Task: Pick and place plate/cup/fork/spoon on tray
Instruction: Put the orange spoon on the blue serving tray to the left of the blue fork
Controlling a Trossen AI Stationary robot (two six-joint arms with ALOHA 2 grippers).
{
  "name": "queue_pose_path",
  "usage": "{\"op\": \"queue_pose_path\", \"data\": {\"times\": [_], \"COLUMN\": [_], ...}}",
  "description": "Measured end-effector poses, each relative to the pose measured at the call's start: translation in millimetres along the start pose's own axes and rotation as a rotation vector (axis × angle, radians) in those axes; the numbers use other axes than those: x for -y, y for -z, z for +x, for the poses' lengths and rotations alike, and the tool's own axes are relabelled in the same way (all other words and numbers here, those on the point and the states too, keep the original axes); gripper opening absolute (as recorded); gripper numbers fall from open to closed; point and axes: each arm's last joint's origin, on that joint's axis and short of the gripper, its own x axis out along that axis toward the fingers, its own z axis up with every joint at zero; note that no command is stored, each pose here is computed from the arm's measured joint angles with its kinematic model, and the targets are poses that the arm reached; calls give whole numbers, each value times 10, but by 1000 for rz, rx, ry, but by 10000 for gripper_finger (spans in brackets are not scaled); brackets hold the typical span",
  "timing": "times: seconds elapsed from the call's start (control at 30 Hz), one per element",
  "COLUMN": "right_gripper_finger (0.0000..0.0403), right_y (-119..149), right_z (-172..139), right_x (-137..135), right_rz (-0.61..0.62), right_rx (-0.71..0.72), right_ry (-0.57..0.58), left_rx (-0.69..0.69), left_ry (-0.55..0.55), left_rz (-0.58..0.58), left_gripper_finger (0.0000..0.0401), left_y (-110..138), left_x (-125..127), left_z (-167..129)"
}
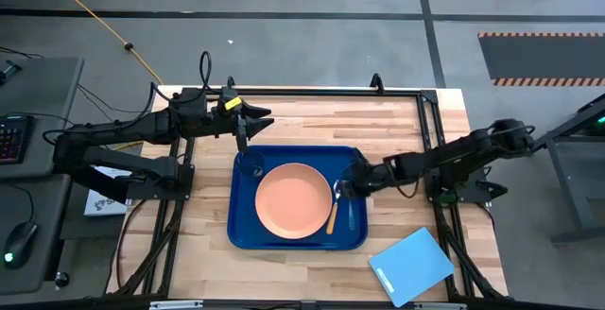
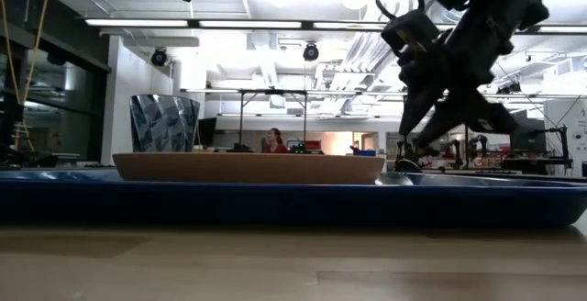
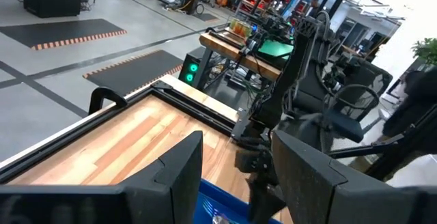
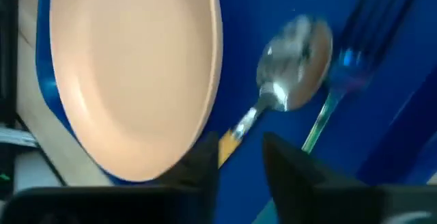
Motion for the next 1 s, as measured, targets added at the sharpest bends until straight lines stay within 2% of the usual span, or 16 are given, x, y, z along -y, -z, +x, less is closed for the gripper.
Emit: {"op": "queue_pose_path", "data": {"times": [0.1,0.13,0.2,0.4,1.0], "right_gripper_finger": [28,15,14,3,0], "right_y": [-101,-129,-200,-286,-325], "right_z": [-13,-3,46,217,293], "right_x": [33,35,29,154,209], "right_rz": [-128,-180,-239,-314,-491], "right_rx": [21,26,19,-63,-36], "right_ry": [15,11,-18,33,85], "left_rx": [-1,0,-1,2,11], "left_ry": [-1,-1,-1,0,-24], "left_rz": [-1,-1,-1,-6,-11], "left_gripper_finger": [164,164,164,164,164], "left_y": [2,1,2,-1,-3], "left_x": [-1,-1,-1,0,-6], "left_z": [1,0,1,0,0]}}
